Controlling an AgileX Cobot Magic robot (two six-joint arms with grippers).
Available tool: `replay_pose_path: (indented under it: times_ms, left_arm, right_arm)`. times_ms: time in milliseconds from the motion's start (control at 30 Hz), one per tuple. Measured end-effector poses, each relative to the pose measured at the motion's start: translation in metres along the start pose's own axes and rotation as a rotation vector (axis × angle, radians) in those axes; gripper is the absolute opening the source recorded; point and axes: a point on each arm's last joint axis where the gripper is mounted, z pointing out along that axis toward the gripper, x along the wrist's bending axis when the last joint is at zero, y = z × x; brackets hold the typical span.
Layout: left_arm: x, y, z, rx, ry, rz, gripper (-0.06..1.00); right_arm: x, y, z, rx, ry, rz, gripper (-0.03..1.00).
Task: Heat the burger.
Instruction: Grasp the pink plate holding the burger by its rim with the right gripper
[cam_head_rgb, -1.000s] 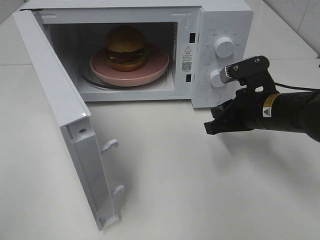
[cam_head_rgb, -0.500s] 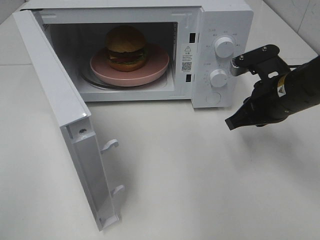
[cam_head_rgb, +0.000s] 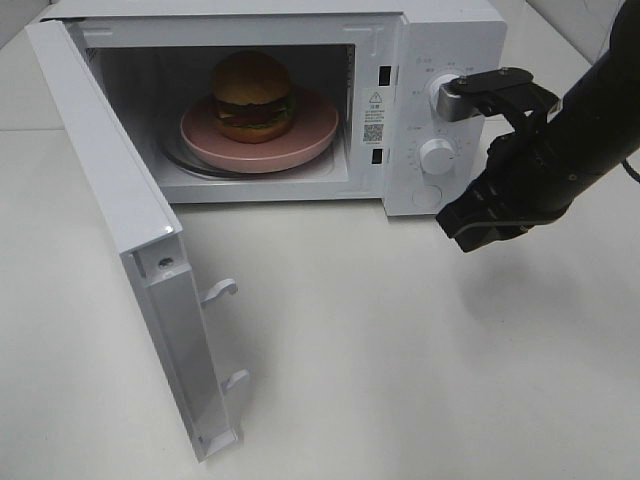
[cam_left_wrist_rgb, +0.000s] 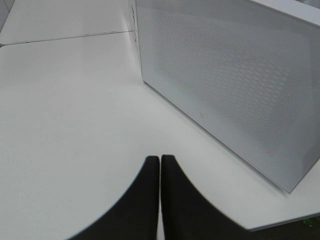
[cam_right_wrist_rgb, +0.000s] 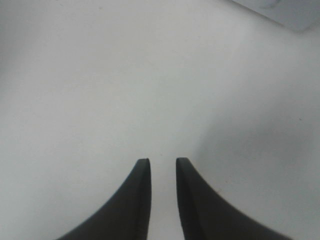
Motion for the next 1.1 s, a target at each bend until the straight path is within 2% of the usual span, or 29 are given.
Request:
replay_pose_path:
  times_ms: [133,200,233,300,333,367,433,467,533,567,600,633,733,800,833,900,933,1000,1033,1100]
  left_arm:
    - [0.000,0.000,0.000,0.000,0.000,0.000,0.00]
    - [0.000,0.000,0.000,0.000,0.000,0.000,0.00]
    - [0.000,0.000,0.000,0.000,0.000,0.000,0.00]
    - [0.000,0.000,0.000,0.000,0.000,0.000,0.00]
    - [0.000,0.000,0.000,0.000,0.000,0.000,0.00]
    - [0.000,0.000,0.000,0.000,0.000,0.000,0.00]
    - [0.000,0.000,0.000,0.000,0.000,0.000,0.00]
    - [0.000,0.000,0.000,0.000,0.000,0.000,0.00]
    - [0.000,0.000,0.000,0.000,0.000,0.000,0.00]
    - [0.000,0.000,0.000,0.000,0.000,0.000,0.00]
    - [0.000,0.000,0.000,0.000,0.000,0.000,0.00]
    - [0.000,0.000,0.000,0.000,0.000,0.000,0.00]
    - [0.000,0.000,0.000,0.000,0.000,0.000,0.00]
    - [0.000,0.000,0.000,0.000,0.000,0.000,0.00]
    - [0.000,0.000,0.000,0.000,0.000,0.000,0.00]
    - [0.000,0.000,0.000,0.000,0.000,0.000,0.00]
    - [0.000,0.000,0.000,0.000,0.000,0.000,0.00]
    - [0.000,0.000,0.000,0.000,0.000,0.000,0.00]
    - [0.000,0.000,0.000,0.000,0.000,0.000,0.00]
    - [0.000,0.000,0.000,0.000,0.000,-0.001,0.00]
  right_arm:
    - [0.002,0.002,-0.001,-0.014,0.027,-0.024,0.24]
    - [0.004,0.003,-0.001,-0.016,0.044,-0.057,0.32]
    - [0.004,0.003,-0.001,-0.016,0.044,-0.057,0.32]
    - [0.005,0.003,-0.001,-0.024,0.059,-0.087,0.42]
    - [0.005,0.003,-0.001,-0.024,0.059,-0.087,0.42]
    - [0.006,0.004,-0.001,-0.030,0.069,-0.101,0.49]
    - [0.008,0.004,-0.001,-0.032,0.074,-0.114,0.53]
    - [0.012,0.004,-0.001,-0.034,0.081,-0.150,0.60]
    - [0.016,0.005,0.000,-0.036,0.084,-0.177,0.63]
    - [0.026,0.006,0.001,-0.051,0.086,-0.245,0.66]
    - [0.026,0.006,0.001,-0.051,0.086,-0.245,0.66]
    - [0.035,0.009,0.002,-0.073,0.073,-0.318,0.67]
    - [0.043,0.012,0.002,-0.101,0.051,-0.396,0.69]
    - [0.055,0.018,0.002,-0.143,0.017,-0.519,0.69]
    - [0.055,0.018,0.002,-0.143,0.017,-0.519,0.69]
    - [0.064,0.023,0.001,-0.186,-0.020,-0.635,0.68]
    - [0.064,0.023,0.001,-0.186,-0.020,-0.635,0.68]
    - [0.075,0.029,0.000,-0.258,-0.072,-0.773,0.66]
    - [0.075,0.029,0.000,-0.258,-0.072,-0.773,0.66]
    - [0.082,0.034,0.001,-0.312,-0.121,-0.900,0.64]
